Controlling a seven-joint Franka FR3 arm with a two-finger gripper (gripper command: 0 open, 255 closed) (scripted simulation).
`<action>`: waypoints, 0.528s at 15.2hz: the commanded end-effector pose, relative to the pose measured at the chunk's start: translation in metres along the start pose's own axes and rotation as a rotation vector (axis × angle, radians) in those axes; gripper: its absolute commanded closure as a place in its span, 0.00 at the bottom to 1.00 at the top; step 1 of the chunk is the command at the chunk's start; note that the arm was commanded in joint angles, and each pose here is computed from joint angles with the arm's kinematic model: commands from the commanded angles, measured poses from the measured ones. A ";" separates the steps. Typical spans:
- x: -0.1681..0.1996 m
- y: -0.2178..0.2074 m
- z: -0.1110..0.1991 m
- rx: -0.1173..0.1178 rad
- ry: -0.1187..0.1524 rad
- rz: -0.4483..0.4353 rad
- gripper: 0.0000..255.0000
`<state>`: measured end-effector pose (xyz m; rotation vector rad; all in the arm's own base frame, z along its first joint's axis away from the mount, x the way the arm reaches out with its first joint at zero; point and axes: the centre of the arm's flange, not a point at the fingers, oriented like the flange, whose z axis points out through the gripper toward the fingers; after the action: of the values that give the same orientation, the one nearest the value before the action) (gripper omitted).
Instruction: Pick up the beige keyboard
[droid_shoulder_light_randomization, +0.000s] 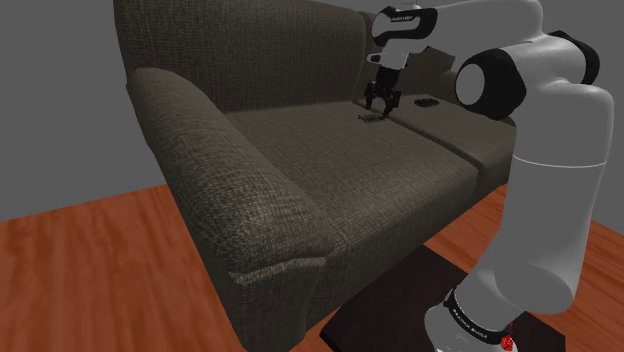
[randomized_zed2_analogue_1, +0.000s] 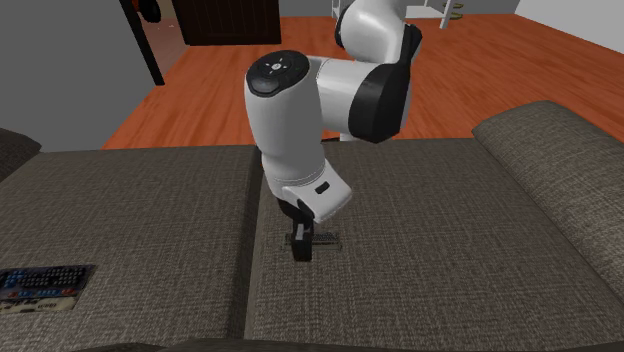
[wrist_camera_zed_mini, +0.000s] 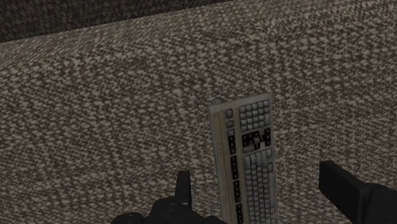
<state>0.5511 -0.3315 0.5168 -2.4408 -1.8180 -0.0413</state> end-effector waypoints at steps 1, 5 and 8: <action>-0.001 0.002 0.011 0.000 0.000 -0.001 0.00; -0.001 0.001 0.014 0.000 0.000 -0.001 1.00; -0.001 0.002 0.014 0.000 0.000 -0.001 1.00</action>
<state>0.5525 -0.3318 0.5074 -2.4464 -1.8261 -0.0497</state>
